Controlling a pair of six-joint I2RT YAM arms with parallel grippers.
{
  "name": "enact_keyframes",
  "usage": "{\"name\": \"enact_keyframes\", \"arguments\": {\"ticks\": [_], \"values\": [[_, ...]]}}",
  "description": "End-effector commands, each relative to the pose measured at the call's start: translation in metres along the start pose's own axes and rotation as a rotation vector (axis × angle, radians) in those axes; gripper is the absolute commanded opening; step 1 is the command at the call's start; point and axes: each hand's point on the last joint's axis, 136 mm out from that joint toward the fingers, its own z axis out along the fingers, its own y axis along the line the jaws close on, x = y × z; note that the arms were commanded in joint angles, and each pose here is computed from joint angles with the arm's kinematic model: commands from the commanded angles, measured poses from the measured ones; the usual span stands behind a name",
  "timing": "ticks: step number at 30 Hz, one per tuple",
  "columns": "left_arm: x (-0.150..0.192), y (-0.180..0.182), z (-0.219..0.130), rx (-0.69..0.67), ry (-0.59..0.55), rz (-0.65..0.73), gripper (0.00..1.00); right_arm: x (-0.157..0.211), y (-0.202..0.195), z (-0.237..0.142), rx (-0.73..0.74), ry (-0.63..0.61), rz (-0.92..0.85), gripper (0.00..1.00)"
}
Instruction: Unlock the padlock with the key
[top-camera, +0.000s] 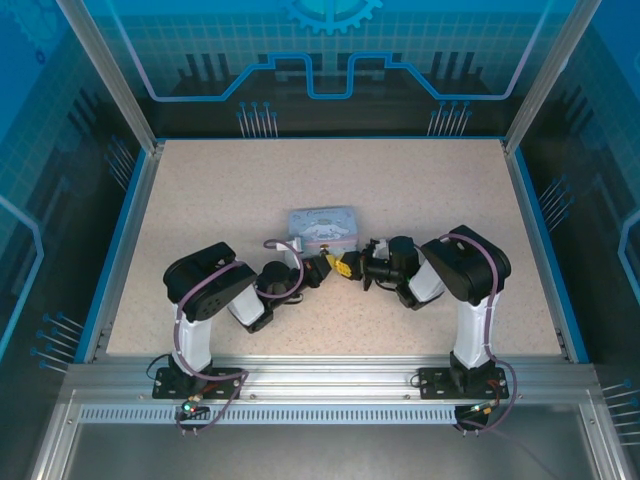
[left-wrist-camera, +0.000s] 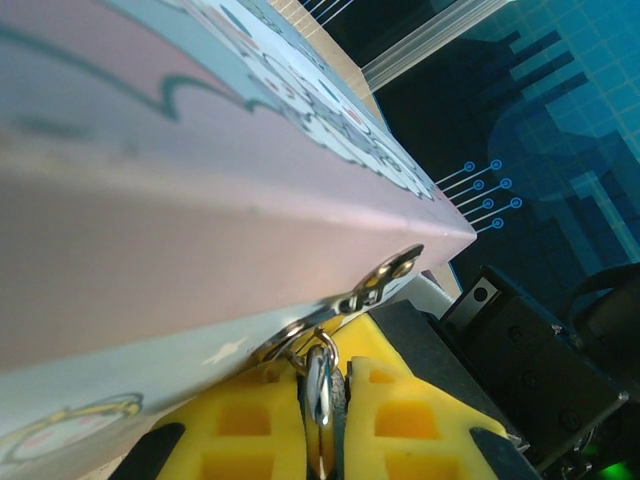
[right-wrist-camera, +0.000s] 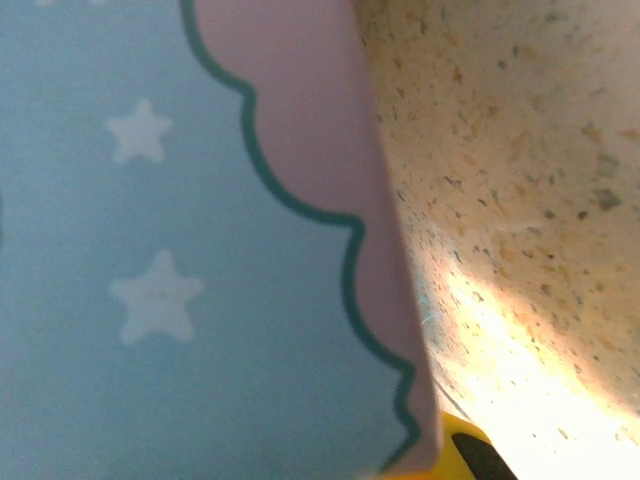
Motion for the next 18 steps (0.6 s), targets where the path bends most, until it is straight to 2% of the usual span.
{"name": "enact_keyframes", "arguments": {"ticks": [1, 11, 17, 18], "values": [[0.067, 0.007, -0.015, 0.022, 0.275, 0.048, 0.00, 0.001, 0.025, 0.011, -0.064, 0.009, 0.037, 0.00], [0.074, 0.016, -0.018, 0.001, 0.294, 0.068, 0.00, 0.010, 0.025, 0.016, -0.033, 0.054, 0.139, 0.00], [0.073, 0.017, -0.019, -0.009, 0.287, 0.044, 0.00, 0.018, 0.022, 0.014, 0.034, 0.043, 0.074, 0.00], [0.071, 0.018, -0.019, -0.013, 0.283, 0.032, 0.05, 0.018, 0.019, 0.013, 0.049, 0.035, 0.059, 0.00]]}}
